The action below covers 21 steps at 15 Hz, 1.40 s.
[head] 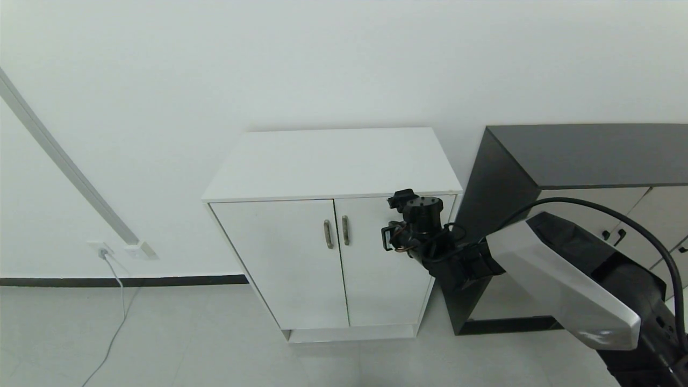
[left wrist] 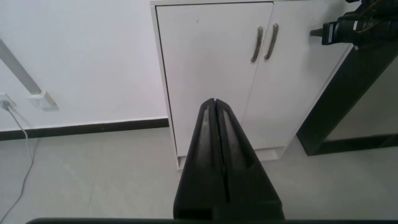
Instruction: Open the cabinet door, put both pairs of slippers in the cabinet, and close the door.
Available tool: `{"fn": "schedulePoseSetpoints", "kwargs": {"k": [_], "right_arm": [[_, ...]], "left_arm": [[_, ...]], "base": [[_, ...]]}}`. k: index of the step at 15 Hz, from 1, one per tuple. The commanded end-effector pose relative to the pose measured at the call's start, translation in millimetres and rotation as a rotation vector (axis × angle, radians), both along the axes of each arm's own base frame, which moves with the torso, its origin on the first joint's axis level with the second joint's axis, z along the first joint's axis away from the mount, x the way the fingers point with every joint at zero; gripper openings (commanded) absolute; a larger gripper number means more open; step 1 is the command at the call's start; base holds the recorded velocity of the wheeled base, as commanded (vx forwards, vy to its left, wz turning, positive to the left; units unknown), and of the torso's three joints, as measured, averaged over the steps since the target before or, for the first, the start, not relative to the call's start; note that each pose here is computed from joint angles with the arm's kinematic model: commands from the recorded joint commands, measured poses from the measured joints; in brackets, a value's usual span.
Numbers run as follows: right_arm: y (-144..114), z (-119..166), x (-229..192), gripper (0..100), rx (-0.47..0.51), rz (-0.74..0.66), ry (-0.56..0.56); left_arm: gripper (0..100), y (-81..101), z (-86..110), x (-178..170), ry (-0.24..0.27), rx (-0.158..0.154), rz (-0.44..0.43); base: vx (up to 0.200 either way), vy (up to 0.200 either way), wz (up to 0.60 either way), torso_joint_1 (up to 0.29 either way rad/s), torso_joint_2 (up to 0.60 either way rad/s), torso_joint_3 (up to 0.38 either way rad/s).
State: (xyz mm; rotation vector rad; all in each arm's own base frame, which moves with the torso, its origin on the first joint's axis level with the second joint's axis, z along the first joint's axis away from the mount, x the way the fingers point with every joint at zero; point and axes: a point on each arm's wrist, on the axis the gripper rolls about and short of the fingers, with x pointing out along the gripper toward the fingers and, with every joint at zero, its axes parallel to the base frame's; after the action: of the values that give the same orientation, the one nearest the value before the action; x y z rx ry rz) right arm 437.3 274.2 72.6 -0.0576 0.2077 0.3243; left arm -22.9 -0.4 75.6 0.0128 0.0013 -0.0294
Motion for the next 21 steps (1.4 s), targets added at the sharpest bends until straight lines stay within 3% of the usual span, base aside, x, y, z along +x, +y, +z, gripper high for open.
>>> {"fn": "schedulePoseSetpoints", "kwargs": {"k": [1,6,13,16,21], "right_arm": [[-3,-3,3,0,-0.001,-0.008,0.002],[-3,3,-3,0,-0.002,-0.004,0.003],[-10,32,-58,0,0.004,0.046,-0.001],[-32,45,-87,0,0.023,0.042,-0.032],[-107,75,-121,0,0.026,-0.085,-0.049]], "left_arm": [[0,0.0,0.0,0,0.0,0.0,0.0],[0,0.0,0.0,0,0.0,0.001,0.0],[0,0.0,0.0,0,0.0,0.0,0.0],[0,0.0,0.0,0,0.0,0.0,0.0],[0,0.0,0.0,0,0.0,0.0,0.0]], "base": [[0.0,0.0,0.0,0.0,0.0,0.0],[0.0,0.0,0.0,0.0,0.0,0.0],[0.0,0.0,0.0,0.0,0.0,0.0],[0.0,0.0,0.0,0.0,0.0,0.0],[0.0,0.0,0.0,0.0,0.0,0.0]]}}
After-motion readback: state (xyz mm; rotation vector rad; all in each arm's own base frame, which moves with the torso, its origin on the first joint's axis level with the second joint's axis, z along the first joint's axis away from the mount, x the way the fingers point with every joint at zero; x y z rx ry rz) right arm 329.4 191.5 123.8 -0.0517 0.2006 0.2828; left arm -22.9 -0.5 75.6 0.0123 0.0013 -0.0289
